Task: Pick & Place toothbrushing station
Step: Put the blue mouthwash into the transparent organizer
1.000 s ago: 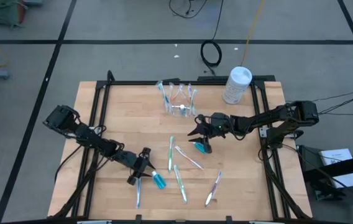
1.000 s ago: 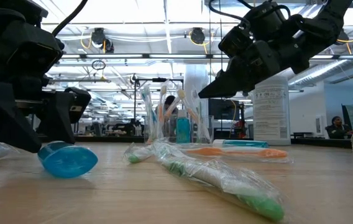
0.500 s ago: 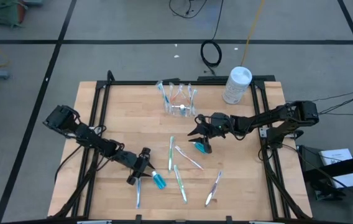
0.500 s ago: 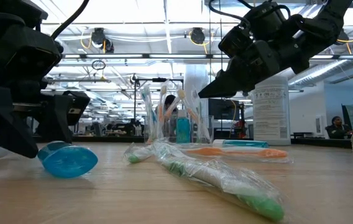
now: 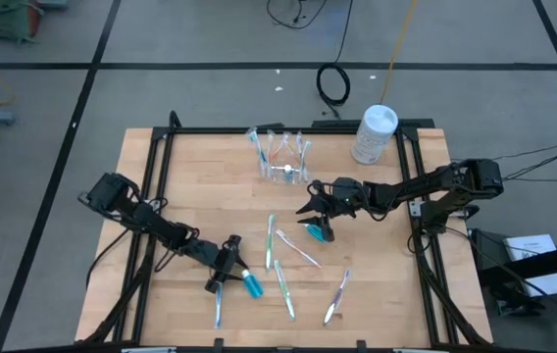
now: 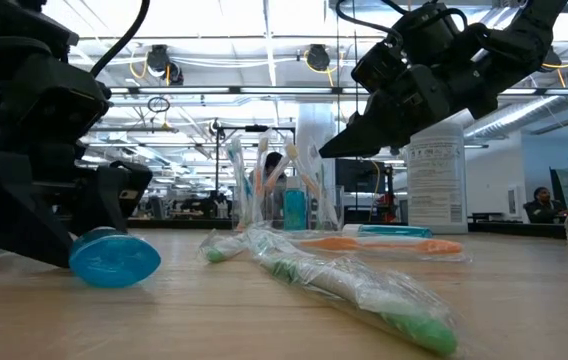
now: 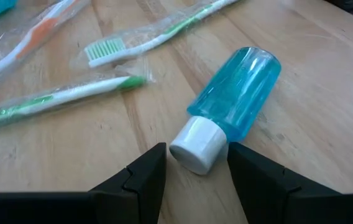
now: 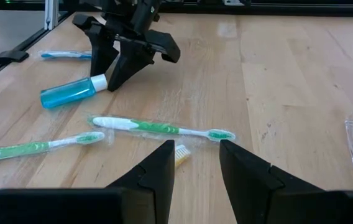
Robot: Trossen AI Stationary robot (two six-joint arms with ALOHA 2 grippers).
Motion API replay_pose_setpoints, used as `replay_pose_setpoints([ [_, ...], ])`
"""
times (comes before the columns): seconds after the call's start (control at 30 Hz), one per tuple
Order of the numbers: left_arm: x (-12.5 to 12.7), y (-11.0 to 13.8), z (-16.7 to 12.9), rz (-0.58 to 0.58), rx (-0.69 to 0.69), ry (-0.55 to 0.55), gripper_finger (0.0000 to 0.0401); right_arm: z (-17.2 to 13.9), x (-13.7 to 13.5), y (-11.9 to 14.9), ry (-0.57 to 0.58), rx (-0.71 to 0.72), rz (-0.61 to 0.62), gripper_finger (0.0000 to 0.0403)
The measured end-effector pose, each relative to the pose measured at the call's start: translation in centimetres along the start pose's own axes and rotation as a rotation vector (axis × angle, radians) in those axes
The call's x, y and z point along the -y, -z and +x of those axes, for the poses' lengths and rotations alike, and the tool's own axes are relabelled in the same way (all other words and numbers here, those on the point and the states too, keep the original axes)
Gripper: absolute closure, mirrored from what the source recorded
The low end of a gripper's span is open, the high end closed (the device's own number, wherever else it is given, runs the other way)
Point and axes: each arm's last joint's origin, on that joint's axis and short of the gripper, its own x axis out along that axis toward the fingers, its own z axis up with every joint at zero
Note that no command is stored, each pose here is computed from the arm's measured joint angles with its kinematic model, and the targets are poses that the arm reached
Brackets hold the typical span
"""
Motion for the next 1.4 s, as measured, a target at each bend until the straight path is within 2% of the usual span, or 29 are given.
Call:
replay_pose_setpoints([
  [0.43, -0.07, -0.04, 0.05, -0.080, 0.010, -0.043, 0.0220, 0.00, 0.00, 0.00, 0.000, 0.000, 0.000, 0.0284],
  [0.7, -0.08, -0.02, 0.04, -0.052, 0.010, -0.024, 0.0220, 0.00, 0.00, 0.00, 0.000, 0.000, 0.000, 0.0284],
  [0.93, -0.11, -0.46, 0.02, -0.146, 0.061, -0.029, 0.0220, 0.00, 0.00, 0.00, 0.000, 0.000, 0.000, 0.0284],
  [1.1, -0.22, -0.59, 0.01, -0.152, 0.079, -0.075, 0.0219, 0.00, 0.00, 0.00, 0.000, 0.000, 0.000, 0.0284],
  [1.4, -0.02, -0.54, 0.01, -0.107, 0.066, 0.010, 0.0222, 0.01, 0.00, 0.01, 0.000, 0.000, 0.000, 0.0284],
])
